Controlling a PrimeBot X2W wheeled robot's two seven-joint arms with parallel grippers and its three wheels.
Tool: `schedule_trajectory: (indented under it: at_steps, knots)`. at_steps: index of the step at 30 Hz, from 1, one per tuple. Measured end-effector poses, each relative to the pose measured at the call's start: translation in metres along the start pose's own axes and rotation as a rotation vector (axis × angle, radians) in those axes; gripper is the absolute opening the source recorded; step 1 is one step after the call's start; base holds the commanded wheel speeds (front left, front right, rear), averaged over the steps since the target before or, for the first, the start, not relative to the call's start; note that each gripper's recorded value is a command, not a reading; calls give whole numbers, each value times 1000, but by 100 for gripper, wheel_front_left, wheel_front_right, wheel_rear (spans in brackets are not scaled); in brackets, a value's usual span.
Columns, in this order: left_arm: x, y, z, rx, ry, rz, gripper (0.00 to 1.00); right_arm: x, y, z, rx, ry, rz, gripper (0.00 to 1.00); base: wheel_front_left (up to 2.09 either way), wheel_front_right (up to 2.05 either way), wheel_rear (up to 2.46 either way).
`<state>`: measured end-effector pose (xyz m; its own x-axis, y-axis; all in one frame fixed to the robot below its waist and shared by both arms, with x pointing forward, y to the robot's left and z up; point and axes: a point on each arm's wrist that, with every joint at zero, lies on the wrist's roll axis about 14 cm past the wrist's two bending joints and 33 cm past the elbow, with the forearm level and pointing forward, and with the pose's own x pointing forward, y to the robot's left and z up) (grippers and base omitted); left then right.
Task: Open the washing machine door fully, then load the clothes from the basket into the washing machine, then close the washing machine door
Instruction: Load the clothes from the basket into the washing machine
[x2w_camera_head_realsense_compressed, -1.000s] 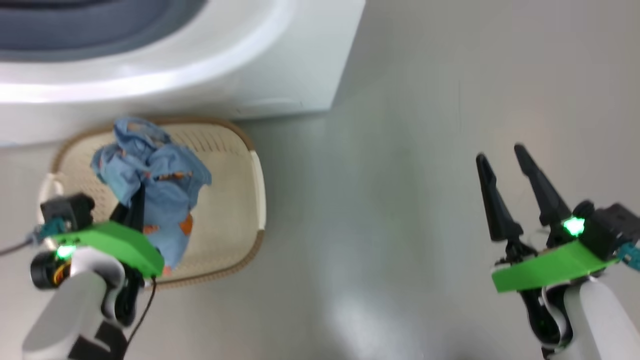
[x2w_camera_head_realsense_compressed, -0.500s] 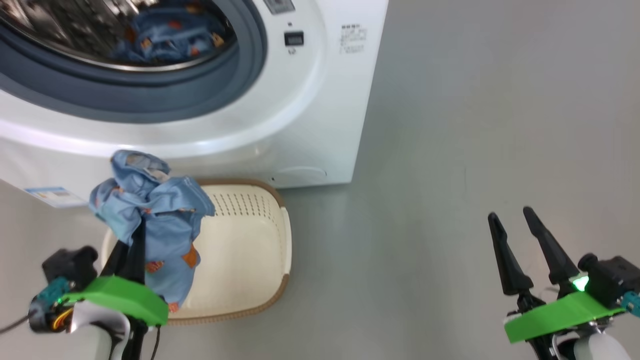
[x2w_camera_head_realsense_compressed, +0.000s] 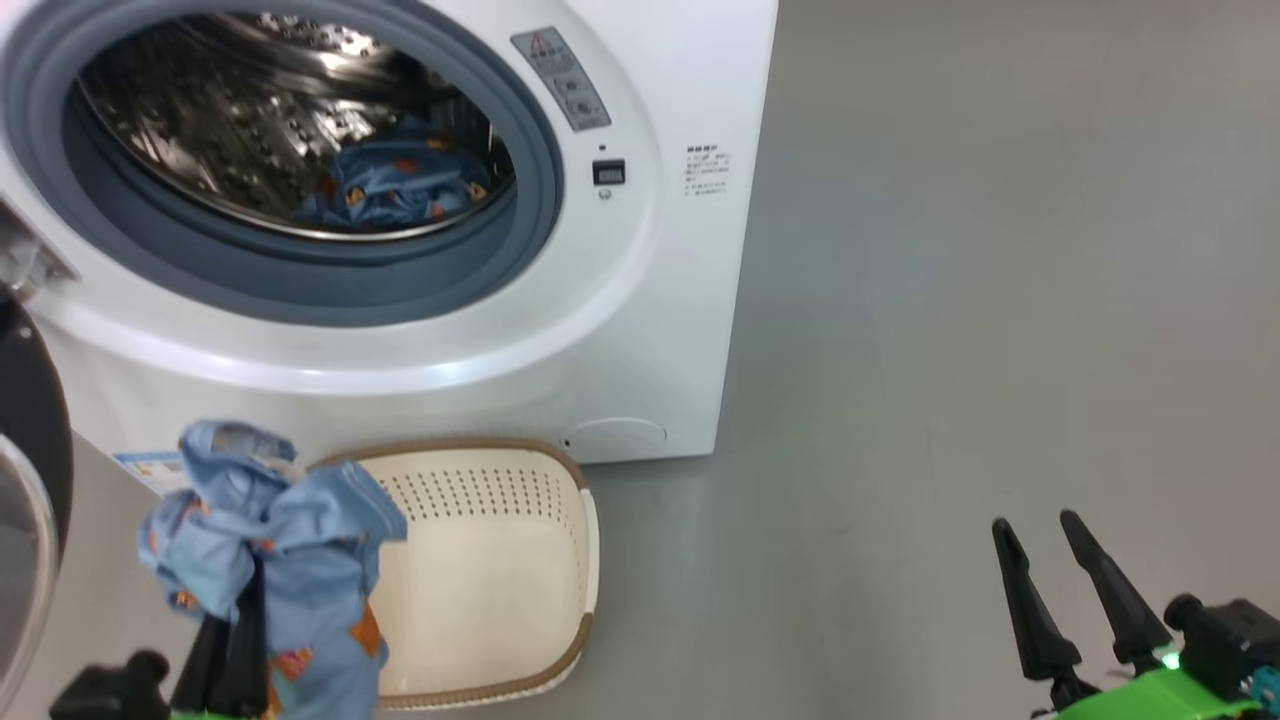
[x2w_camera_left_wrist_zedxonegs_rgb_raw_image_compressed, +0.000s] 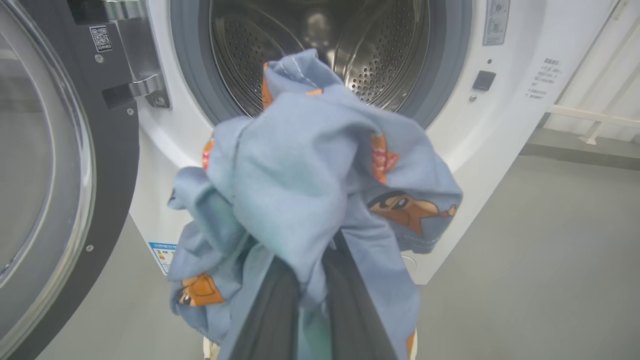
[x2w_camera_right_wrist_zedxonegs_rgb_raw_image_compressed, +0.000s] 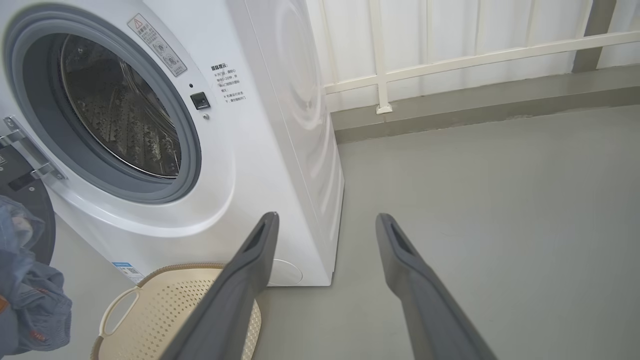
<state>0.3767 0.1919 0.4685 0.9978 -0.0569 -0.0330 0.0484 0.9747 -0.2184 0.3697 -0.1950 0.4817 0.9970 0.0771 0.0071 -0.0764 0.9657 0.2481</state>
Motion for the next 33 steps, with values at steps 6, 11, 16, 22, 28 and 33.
schedule_trajectory:
  at_steps: [6,11,16,22,28,33]
  knots:
    - [-22,-1,10,2,-35,12,0,-14,-4,2,4,-3,-16,100,0,0,0]
    - [-26,-4,15,-3,-52,12,0,-17,-5,4,3,-10,-20,100,0,0,0]
    - [-25,-5,13,-4,-45,10,0,-16,-5,3,5,-8,-23,100,0,0,0]
    - [-8,-11,18,-10,-63,-11,0,-13,-6,-4,9,15,-29,100,0,0,0]
    - [37,-21,37,-2,-127,-60,0,4,-6,-9,17,20,-26,100,0,0,0]
    - [86,-26,57,10,-195,-92,0,29,-4,-10,26,7,-19,100,0,0,0]
